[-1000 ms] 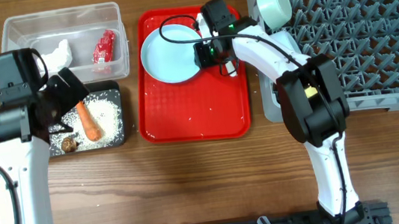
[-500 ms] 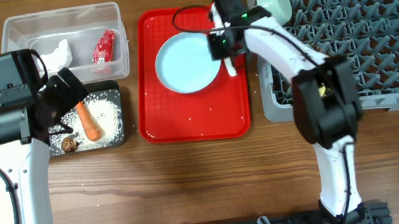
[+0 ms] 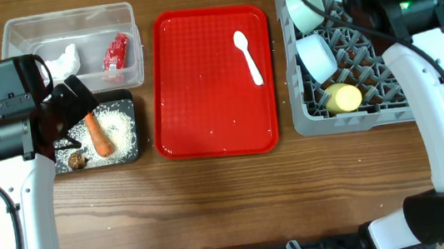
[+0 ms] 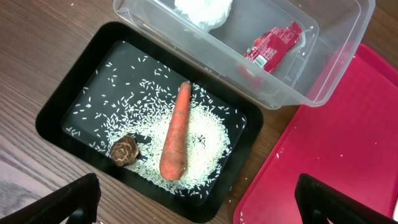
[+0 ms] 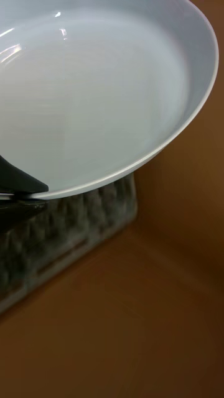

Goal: Sort waste into correct bins and load items into the dishwasher rack
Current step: 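Carry the plate with the right gripper and stand it in the rack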

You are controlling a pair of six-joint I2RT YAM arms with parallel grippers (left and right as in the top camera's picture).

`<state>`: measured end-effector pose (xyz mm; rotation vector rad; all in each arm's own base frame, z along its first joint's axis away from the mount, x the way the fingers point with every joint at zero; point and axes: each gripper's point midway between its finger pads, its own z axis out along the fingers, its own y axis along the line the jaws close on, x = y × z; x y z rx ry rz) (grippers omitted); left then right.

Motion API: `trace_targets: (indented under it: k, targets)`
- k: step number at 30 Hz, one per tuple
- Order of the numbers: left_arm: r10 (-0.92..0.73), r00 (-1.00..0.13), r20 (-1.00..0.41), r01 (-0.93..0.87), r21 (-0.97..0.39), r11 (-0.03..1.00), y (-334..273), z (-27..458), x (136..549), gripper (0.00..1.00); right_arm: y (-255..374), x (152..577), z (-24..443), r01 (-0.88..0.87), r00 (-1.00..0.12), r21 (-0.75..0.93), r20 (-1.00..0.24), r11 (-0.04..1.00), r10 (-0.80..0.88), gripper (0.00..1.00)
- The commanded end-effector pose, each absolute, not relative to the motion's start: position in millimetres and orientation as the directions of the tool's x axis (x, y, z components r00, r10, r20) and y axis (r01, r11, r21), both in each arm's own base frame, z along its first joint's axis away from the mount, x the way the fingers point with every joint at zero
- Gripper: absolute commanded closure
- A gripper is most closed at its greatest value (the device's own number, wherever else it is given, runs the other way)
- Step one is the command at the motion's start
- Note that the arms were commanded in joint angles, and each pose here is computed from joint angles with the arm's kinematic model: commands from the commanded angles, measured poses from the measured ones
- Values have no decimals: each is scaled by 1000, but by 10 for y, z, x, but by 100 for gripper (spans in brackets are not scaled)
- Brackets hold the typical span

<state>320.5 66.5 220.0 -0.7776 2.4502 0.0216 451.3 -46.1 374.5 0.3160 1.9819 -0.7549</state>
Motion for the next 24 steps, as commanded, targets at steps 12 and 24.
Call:
trace_targets:
  k: [12, 24]
  targets:
    - [-535, -657, -531, -534, -172, 828, 653, 2275, 3220, 0, -927, 4970, 2508, 297, -837, -751, -502, 590, -217, 96]
    - [-535, -657, -531, -534, -172, 828, 652, 2275, 3220, 0, -779, 5174, 1930, 256, -852, -707, -488, 659, -192, 0]
